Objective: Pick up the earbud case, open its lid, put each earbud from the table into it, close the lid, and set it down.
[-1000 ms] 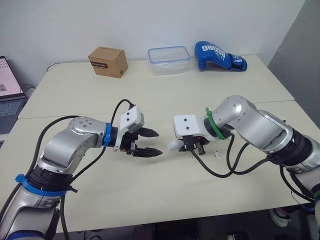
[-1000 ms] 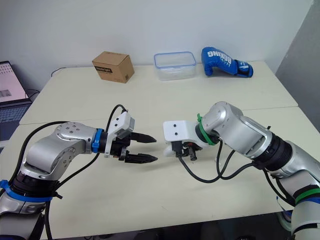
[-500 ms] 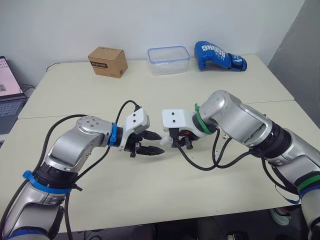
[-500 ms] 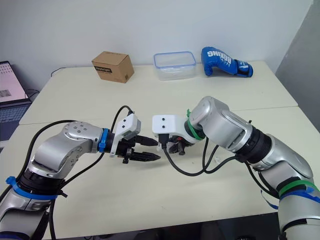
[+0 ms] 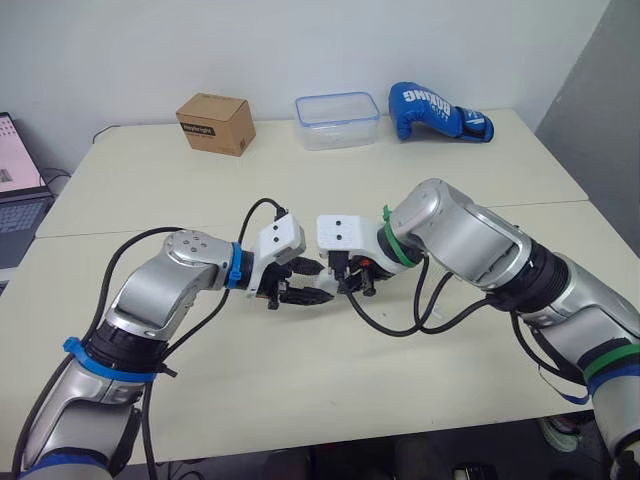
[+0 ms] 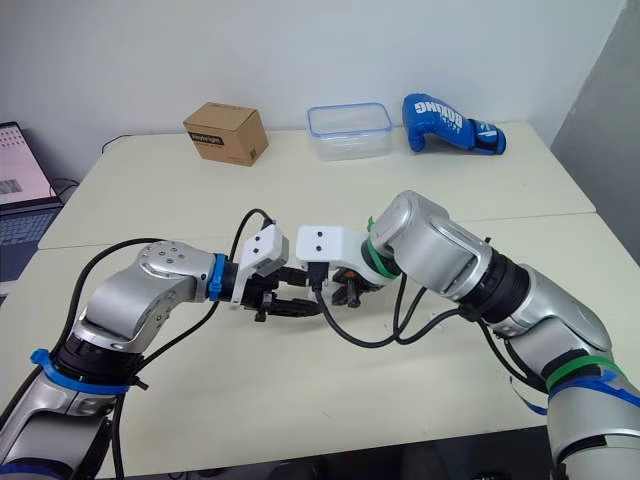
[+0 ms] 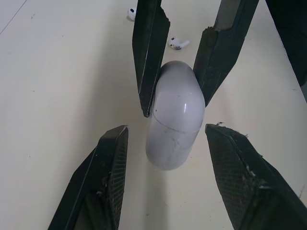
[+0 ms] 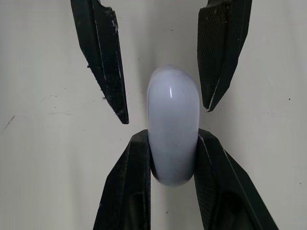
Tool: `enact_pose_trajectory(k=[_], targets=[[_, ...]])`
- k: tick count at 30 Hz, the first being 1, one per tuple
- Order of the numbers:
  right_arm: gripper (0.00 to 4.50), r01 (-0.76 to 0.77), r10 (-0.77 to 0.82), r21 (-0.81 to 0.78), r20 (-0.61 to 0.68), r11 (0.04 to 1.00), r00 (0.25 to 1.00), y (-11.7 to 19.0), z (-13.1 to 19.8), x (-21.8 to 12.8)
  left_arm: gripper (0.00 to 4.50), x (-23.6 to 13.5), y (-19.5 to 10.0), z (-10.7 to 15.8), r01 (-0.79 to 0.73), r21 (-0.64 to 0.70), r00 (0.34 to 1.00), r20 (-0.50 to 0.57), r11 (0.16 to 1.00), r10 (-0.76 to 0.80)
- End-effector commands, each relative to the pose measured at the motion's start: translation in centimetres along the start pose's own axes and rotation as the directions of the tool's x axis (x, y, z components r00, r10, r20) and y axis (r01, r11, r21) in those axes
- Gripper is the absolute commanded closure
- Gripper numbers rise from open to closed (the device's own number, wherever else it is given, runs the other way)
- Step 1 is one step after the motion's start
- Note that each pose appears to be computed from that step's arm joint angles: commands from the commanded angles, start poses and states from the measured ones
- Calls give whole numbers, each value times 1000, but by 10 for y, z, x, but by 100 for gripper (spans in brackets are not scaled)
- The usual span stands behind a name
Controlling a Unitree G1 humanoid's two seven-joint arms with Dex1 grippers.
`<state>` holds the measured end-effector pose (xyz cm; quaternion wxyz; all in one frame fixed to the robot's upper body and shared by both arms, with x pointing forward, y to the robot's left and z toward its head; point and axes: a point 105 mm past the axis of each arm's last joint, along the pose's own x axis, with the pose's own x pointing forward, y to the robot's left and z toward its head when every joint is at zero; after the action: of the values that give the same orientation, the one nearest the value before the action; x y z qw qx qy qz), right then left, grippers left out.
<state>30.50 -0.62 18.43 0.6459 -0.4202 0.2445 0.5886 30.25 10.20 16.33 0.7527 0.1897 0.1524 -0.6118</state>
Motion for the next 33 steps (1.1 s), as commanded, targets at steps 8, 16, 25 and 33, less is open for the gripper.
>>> enact_pose_trajectory(k=[8, 16, 25, 33], targets=[[370, 41, -40, -32, 15, 999, 999, -5, 11, -9, 369, -3, 1, 13, -9, 45, 1000, 29, 999, 7], [370, 38, -38, -29, 21, 999, 999, -6, 15, -9, 369, -2, 2, 13, -13, 45, 999, 39, 999, 12], [370, 15, -14, -56, 25, 998, 1000, -3, 11, -9, 369, -6, 2, 8, -38, 39, 999, 38, 999, 37], [267, -9, 12, -34, 103, 999, 995, 7, 3, -19, 369, -11, 2, 3, -80, 37, 995, 62, 996, 78]])
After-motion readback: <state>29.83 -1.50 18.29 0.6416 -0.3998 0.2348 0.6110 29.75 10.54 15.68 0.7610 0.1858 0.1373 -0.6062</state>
